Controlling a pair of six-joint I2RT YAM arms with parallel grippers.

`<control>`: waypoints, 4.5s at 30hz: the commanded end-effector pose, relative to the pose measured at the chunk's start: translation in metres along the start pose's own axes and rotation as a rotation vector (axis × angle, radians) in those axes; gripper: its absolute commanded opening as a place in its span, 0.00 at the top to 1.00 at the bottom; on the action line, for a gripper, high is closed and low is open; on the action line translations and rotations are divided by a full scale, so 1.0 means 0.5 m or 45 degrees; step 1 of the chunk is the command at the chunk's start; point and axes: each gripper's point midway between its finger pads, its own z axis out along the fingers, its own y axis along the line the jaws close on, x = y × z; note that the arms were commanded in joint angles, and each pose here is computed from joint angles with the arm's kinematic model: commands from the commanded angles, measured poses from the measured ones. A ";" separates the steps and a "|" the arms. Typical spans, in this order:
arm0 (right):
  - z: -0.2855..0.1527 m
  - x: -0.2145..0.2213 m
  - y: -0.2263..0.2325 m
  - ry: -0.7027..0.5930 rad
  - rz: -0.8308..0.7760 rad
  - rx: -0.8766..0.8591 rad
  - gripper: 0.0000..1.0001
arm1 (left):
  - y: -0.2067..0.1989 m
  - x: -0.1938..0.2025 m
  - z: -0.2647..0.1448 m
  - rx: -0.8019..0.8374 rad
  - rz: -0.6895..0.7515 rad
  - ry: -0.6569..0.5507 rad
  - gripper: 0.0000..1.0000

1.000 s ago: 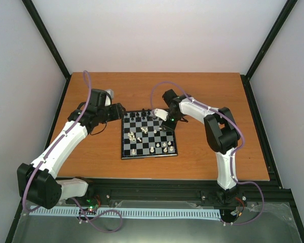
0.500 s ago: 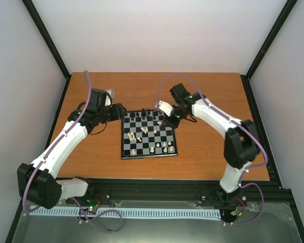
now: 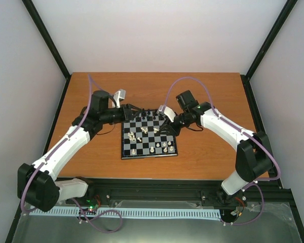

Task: Set up the chess pieces on the board

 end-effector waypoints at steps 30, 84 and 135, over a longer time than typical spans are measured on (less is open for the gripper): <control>-0.048 -0.063 0.051 -0.178 -0.086 -0.102 0.87 | -0.090 0.144 0.104 0.208 -0.150 0.236 0.71; -0.198 -0.008 -0.150 -0.274 0.194 0.401 0.00 | 0.018 0.229 0.116 -0.555 0.666 0.512 0.97; -0.231 0.021 -0.186 -0.296 0.295 0.426 0.00 | 0.096 0.376 0.283 -0.725 0.812 0.718 0.86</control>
